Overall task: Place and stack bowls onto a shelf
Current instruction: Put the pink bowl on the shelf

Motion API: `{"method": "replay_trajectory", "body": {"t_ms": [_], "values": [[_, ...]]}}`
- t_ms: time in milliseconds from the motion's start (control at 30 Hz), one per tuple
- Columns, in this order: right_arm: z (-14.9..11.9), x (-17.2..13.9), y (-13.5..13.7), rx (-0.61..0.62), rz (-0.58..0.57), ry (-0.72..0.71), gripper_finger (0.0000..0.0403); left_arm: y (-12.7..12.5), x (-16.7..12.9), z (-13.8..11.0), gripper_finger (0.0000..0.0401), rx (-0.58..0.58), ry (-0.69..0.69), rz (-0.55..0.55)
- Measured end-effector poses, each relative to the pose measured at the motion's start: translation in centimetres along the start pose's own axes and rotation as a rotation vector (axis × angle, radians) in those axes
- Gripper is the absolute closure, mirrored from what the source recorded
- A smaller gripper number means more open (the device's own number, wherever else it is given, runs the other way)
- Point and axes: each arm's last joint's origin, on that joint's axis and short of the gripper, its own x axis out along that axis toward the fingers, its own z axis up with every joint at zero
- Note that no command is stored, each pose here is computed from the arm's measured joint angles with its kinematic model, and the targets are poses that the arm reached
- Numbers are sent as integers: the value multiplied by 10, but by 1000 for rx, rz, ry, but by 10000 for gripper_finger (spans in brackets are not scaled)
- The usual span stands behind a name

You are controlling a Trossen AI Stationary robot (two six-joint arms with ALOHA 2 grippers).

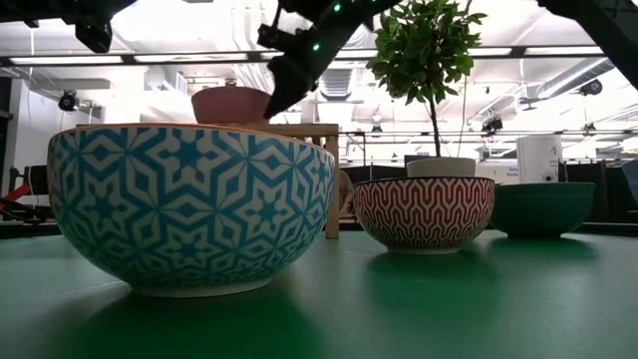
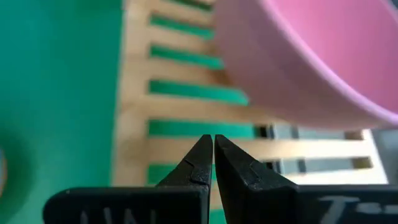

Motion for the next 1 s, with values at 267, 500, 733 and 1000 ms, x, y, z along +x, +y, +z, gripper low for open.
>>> {"method": "replay_trajectory", "body": {"t_ms": [267, 500, 733, 1000], "values": [[-19, -40, 21, 9, 151, 85, 394, -2, 5, -5, 363, -16, 32, -1], [-52, -73, 55, 49, 178, 5, 394, -7, 16, -14, 363, -39, 112, -1], [-82, -99, 89, 92, 194, -185, 394, -14, 33, -17, 363, -40, 126, 0], [-119, -107, 106, 176, 204, -319, 394, -19, 49, -13, 363, 10, 149, 48]]}}
